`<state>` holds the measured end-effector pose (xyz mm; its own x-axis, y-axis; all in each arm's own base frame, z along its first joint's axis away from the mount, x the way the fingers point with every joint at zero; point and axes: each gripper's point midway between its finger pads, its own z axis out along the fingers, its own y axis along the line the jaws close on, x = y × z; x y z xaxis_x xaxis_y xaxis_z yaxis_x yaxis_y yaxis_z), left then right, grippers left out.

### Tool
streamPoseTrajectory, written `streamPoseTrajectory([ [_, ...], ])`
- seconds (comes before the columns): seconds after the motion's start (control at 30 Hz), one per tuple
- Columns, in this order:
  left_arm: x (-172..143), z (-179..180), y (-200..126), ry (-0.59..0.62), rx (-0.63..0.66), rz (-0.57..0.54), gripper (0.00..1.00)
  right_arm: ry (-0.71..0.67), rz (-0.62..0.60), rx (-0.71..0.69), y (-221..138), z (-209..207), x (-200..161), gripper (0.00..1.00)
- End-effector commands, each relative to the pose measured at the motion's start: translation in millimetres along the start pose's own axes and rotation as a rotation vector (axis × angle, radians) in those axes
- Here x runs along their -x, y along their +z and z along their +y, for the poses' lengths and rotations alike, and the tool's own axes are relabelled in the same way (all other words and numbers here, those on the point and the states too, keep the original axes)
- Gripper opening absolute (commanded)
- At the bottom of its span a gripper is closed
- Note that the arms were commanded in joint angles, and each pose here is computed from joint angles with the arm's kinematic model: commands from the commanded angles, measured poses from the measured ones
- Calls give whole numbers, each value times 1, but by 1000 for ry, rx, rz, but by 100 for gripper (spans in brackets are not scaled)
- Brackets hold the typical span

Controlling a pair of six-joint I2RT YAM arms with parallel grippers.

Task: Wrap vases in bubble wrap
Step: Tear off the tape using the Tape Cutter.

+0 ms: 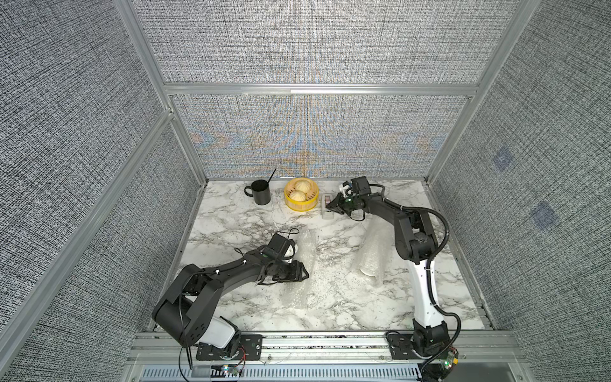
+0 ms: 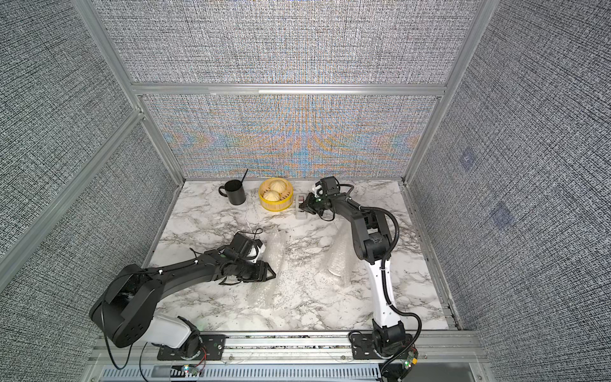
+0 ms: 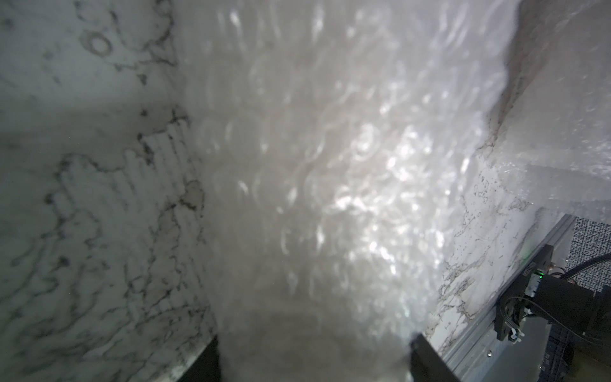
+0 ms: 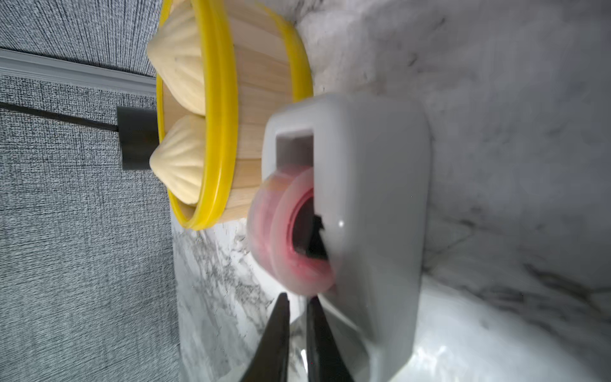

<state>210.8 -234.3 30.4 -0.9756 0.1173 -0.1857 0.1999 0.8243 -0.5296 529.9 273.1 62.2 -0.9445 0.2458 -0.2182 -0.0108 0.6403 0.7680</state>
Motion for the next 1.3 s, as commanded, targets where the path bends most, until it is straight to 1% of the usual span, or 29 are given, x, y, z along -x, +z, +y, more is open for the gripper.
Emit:
streamPoseTrajectory([
  [0.0, -13, 28, 1, -38, 128, 35, 56, 65, 87, 3, 1, 0, -21, 8],
  [0.17, -14, 28, 2, -43, 126, 34, 56, 63, 58, 16, -8, 11, -14, 0],
  [0.27, -16, 29, 1, -50, 126, 32, 56, 48, 33, 40, -16, 24, -10, 0],
  [0.37, -16, 30, 1, -52, 131, 29, 56, 28, 35, 57, -24, 35, -9, 0],
  [0.47, -16, 30, 0, -49, 133, 30, 56, 20, 34, 39, -32, 34, -16, 0],
  [0.7, -17, 31, 3, -54, 126, 29, 56, 30, 90, -4, -29, 17, -47, 0],
  [0.9, -18, 30, 3, -60, 125, 33, 56, 23, 104, -56, -22, 4, -65, 0],
  [1.13, -19, 31, 1, -64, 127, 33, 55, 43, 111, -127, -11, -24, -70, 0],
  [1.27, -21, 32, 0, -66, 132, 30, 55, 50, 88, -175, -7, -42, -65, 0],
])
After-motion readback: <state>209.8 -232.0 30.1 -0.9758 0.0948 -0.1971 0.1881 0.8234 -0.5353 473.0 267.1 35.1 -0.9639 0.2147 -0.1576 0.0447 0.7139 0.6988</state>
